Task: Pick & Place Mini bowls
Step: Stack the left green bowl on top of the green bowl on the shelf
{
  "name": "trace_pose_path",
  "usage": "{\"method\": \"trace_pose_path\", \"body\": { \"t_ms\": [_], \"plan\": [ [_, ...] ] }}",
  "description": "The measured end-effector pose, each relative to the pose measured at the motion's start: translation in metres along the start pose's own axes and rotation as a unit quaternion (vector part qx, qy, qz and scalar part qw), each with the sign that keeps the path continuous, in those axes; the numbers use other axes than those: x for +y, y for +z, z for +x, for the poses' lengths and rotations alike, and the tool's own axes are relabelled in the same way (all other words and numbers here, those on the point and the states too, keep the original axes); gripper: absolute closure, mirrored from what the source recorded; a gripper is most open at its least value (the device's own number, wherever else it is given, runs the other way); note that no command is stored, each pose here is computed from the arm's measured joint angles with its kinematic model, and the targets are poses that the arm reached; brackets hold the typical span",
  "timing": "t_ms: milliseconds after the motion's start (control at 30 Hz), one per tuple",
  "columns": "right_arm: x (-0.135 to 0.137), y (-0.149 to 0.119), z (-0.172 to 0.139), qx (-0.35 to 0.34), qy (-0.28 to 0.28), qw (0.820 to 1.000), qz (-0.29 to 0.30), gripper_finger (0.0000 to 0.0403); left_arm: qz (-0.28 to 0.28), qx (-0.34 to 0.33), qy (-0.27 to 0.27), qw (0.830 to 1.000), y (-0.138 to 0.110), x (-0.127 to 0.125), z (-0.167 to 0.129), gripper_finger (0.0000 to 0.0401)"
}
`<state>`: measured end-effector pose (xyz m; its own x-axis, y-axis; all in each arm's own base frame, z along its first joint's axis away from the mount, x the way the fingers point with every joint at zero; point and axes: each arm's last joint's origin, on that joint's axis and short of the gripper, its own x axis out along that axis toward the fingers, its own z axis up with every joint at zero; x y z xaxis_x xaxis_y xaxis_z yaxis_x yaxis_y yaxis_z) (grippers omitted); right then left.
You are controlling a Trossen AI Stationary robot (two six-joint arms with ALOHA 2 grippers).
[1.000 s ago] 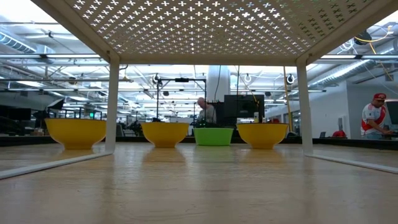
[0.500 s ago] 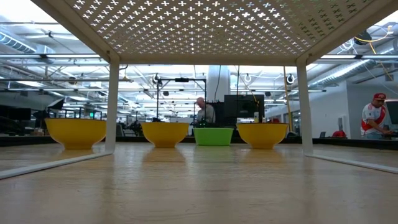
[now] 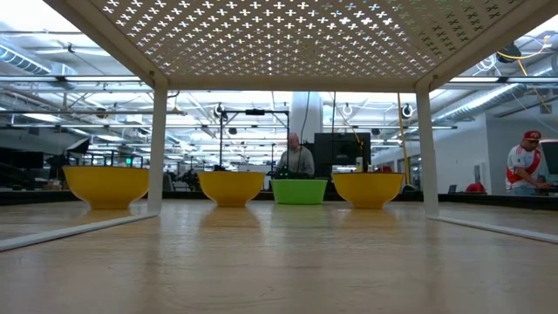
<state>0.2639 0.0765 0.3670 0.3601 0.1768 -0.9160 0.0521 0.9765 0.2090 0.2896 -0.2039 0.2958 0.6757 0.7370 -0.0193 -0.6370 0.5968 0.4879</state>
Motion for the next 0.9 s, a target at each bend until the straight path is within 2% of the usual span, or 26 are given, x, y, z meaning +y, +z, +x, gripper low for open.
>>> {"method": "trace_pose_path", "body": {
  "t_ms": [200,500,733,900],
  "plan": [
    [0.001,0.002,0.003,0.003,0.008,1.000,0.010,0.0386,0.001,0.000,-0.001,1.000,0.000,0.000,0.000,0.0128],
    [0.001,0.003,0.003,-0.001,0.005,1.000,0.009,0.0323,0.001,0.000,-0.001,1.000,0.000,0.000,0.000,0.0128],
    [0.004,0.009,-0.002,-0.051,0.024,0.998,-0.010,0.0282,0.000,0.000,-0.001,1.000,0.000,0.000,0.000,0.0128],
    [0.006,0.009,-0.012,-0.086,0.035,0.995,-0.036,0.0277,0.001,0.000,-0.001,1.000,0.000,0.000,0.000,0.0128]
  ]
}}
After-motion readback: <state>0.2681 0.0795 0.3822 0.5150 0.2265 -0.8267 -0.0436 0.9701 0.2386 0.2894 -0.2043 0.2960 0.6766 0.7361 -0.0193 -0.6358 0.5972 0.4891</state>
